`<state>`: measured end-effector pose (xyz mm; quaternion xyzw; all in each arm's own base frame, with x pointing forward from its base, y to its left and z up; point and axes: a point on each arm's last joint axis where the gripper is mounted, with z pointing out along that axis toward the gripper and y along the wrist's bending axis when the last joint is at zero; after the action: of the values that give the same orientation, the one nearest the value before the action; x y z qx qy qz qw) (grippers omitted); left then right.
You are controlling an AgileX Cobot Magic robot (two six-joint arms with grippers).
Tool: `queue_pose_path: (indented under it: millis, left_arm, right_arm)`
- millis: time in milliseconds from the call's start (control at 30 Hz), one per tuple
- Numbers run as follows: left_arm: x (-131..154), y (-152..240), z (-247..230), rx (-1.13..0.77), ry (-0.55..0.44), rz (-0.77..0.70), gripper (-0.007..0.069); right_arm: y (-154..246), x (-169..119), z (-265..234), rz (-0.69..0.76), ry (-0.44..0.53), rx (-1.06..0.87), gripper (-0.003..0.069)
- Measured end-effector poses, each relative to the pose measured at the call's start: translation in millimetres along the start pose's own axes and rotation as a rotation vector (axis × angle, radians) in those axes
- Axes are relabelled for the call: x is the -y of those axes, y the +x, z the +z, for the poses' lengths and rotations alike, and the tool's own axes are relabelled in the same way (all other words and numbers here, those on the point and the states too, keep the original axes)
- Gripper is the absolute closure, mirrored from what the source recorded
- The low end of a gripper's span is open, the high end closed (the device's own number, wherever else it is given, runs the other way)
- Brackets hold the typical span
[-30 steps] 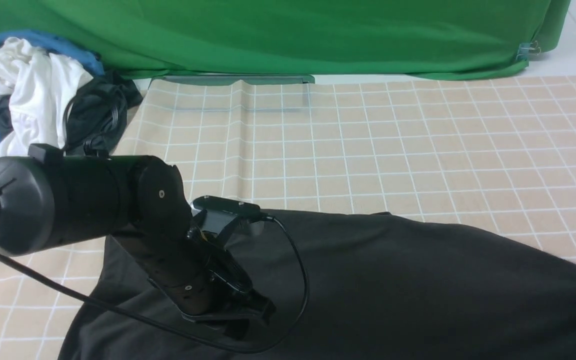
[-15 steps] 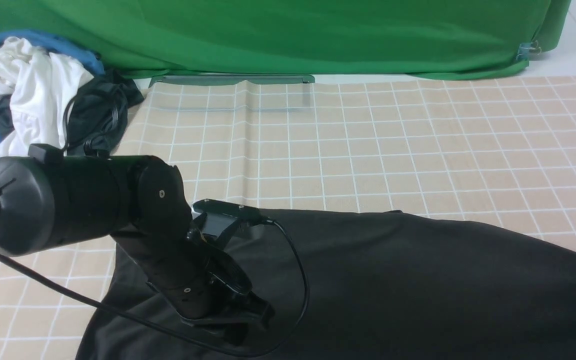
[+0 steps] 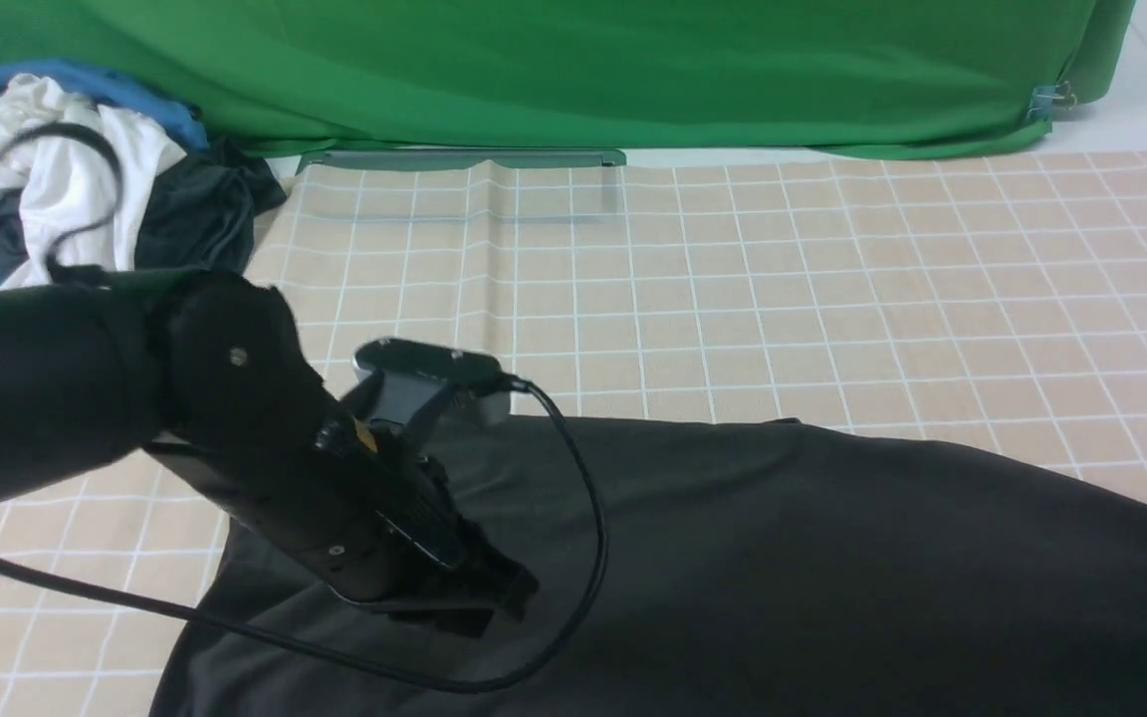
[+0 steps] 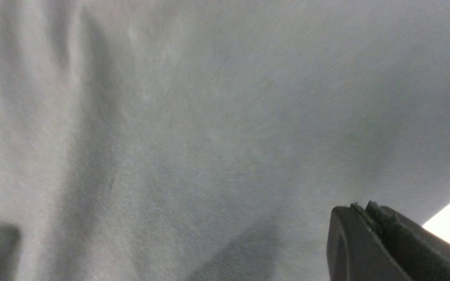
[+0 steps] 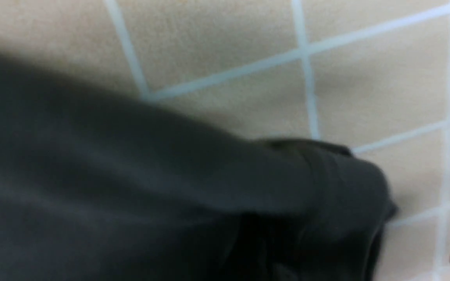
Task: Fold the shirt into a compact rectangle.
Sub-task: 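Pull the folded dark garment lengthwise by its ends to straighten it flat on the table, then fold the right end of the dark garment over onto its left end with the right gripper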
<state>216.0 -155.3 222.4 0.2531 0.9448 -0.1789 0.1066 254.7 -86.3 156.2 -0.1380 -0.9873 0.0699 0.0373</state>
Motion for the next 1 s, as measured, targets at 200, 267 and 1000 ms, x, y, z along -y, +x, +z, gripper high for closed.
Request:
queue_pose_path:
  millis: [200,267,1000]
  left_arm:
    - [9.3,3.3,-32.8,0.126,0.003,0.034,0.0606]
    - [11.8,5.2,-41.7,0.158,0.005,0.044,0.0606]
    - [18.7,29.7,-102.8,0.363,-0.077,-0.006,0.0606]
  right_arm:
    - [-2.6,-6.9,5.5,-0.012,-0.071,-0.015,0.0326]
    - [-3.6,-7.9,5.3,-0.031,-0.082,-0.015,0.0484]
    - [4.6,-7.7,-157.3,-0.027,-0.132,0.340,0.0535]
